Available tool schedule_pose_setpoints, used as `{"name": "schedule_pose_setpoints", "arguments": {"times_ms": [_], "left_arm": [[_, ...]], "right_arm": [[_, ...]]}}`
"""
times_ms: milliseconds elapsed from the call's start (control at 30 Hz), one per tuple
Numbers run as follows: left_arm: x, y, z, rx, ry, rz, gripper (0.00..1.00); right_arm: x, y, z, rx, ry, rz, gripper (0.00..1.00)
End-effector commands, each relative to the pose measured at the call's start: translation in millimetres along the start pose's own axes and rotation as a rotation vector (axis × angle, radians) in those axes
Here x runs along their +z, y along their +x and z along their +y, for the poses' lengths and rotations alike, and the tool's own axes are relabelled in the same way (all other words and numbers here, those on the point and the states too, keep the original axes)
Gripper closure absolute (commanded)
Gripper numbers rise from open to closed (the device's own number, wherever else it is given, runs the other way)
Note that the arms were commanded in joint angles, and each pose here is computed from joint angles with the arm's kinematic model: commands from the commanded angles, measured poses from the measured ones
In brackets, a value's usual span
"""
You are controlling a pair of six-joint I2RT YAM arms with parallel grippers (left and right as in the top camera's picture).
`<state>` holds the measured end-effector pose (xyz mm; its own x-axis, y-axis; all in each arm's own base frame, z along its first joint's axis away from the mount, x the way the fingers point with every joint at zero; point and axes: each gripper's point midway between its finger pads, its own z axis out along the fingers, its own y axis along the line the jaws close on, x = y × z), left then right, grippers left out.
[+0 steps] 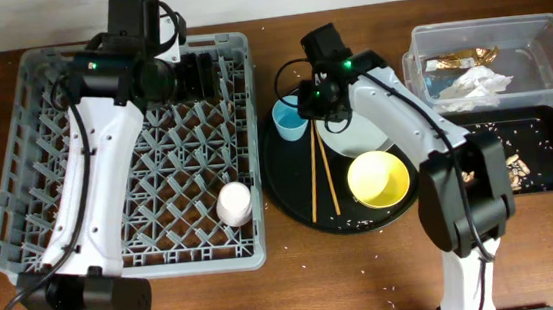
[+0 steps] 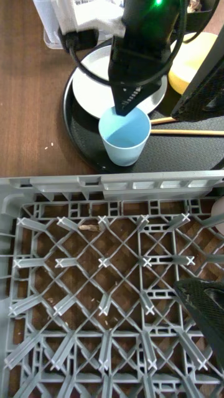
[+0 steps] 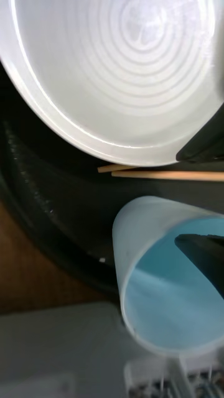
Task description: Sort waste into correct bins and load items into the dishwasher rack
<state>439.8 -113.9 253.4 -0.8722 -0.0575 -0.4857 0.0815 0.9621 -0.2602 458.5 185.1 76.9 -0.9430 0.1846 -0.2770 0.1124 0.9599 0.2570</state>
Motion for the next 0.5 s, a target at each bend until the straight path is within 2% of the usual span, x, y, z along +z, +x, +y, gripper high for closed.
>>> {"name": "schedule_pose_setpoints", "arguments": {"times_ms": [0,33,67,100,167,200,267,300,333,400,467], "left_arm": [[18,6,3,-0.028,0.004,0.048,0.20],[21,7,2,-0.030,0.010,0.057,0.20],[22,7,1,-0.033,0.016,0.061,0.20],[23,8,0,-0.034,0.024,0.064,0.20],[22,10,-11,-0.039,0.094,0.080,0.20],[19,11,-17,-0.051,0.156,0.092,0.20],[10,10,-29,-0.040,0.319,0.107,0.16],[-2,8,-39,-0.006,0.465,0.105,0.14],[-15,6,-47,0.023,0.597,0.094,0.01],[-39,4,-61,0.097,0.818,0.051,0.01],[-63,6,-70,0.156,1.046,-0.007,0.01]], "right_arm": [[14,1,-5,0.009,0.025,0.012,0.79],[14,1,-5,0.009,0.025,0.012,0.83],[14,1,-5,0.010,0.024,0.012,0.93],[14,2,-3,0.010,0.013,0.018,0.96],[11,6,9,0.018,-0.083,0.061,0.96],[2,6,19,0.011,-0.187,0.093,0.96],[-28,-4,32,0.006,-0.400,0.118,0.96],[-61,-15,42,-0.033,-0.593,0.112,0.96],[-89,-24,47,-0.077,-0.749,0.092,0.96],[-143,-32,59,-0.199,-1.067,0.059,0.96],[-163,-35,61,-0.250,-1.181,0.041,0.96]]}}
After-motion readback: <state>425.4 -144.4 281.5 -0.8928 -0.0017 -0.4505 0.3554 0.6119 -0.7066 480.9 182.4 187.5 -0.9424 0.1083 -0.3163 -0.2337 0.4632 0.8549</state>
